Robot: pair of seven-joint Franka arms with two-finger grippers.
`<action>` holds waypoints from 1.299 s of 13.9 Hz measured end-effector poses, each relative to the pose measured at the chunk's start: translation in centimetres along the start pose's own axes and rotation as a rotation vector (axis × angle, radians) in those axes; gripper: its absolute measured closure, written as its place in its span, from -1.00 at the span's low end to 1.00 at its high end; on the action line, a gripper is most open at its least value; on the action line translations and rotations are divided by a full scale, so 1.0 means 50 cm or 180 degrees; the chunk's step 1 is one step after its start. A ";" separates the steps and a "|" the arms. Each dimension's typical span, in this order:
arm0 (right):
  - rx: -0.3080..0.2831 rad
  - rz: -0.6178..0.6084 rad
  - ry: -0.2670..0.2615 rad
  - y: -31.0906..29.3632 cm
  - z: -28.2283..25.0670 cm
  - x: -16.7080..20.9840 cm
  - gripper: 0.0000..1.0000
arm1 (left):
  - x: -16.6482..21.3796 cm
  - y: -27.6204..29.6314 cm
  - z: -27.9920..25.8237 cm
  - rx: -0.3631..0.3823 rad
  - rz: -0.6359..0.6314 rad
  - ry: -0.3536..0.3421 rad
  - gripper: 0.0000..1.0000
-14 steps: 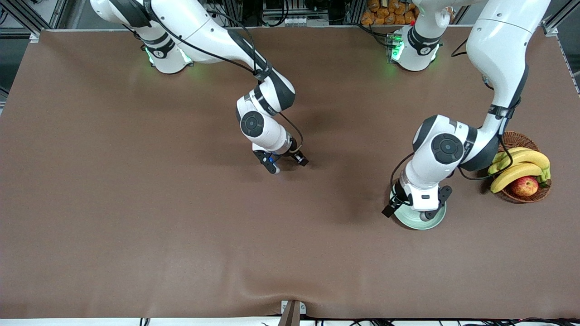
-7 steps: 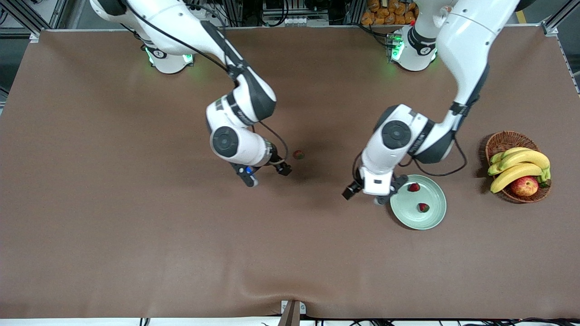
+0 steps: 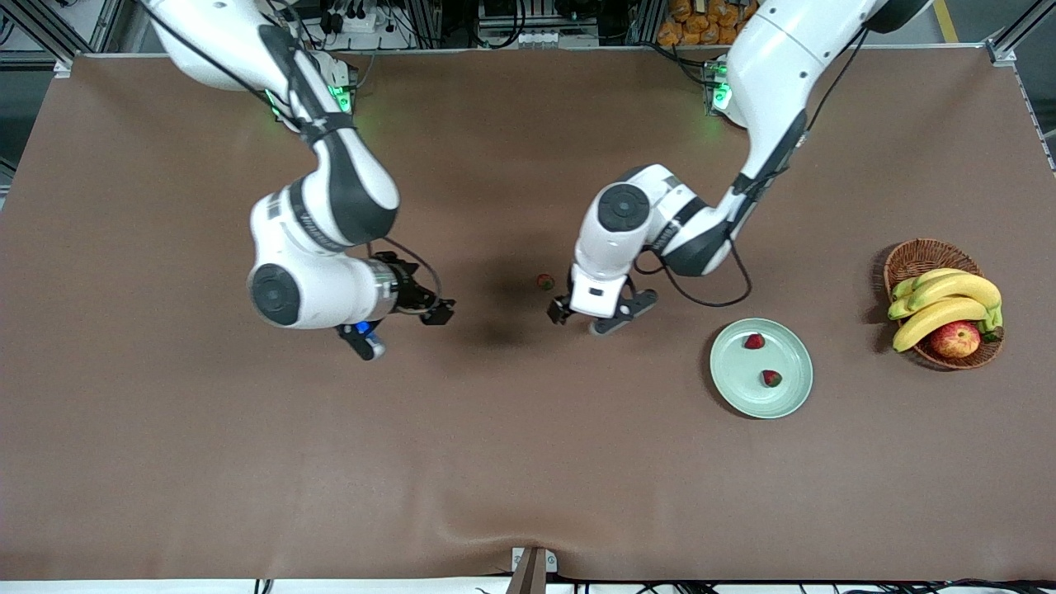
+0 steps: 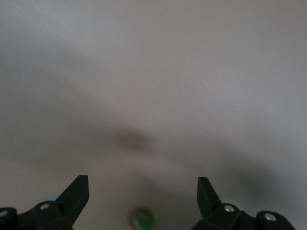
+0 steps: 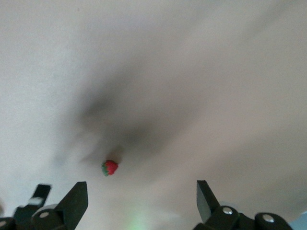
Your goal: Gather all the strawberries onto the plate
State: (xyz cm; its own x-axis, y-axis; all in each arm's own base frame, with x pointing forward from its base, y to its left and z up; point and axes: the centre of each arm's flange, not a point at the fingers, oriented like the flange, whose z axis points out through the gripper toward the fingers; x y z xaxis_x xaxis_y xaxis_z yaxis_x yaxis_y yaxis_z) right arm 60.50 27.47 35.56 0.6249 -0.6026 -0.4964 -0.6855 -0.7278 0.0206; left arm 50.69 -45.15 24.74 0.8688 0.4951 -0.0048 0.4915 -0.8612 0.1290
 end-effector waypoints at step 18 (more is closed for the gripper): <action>-0.0326 -0.1752 0.0612 0.266 -0.395 0.098 -1.00 | -0.139 0.009 0.141 0.0431 0.0428 -0.0226 -0.38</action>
State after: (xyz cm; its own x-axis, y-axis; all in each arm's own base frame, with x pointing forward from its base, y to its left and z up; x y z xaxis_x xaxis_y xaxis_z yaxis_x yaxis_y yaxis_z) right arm 61.83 8.35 50.54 0.9414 -0.1691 -0.2918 -0.2078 -0.9723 -0.1069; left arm 45.29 -49.76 17.83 0.9268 0.3694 -0.0672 0.3701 -0.9290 -0.0014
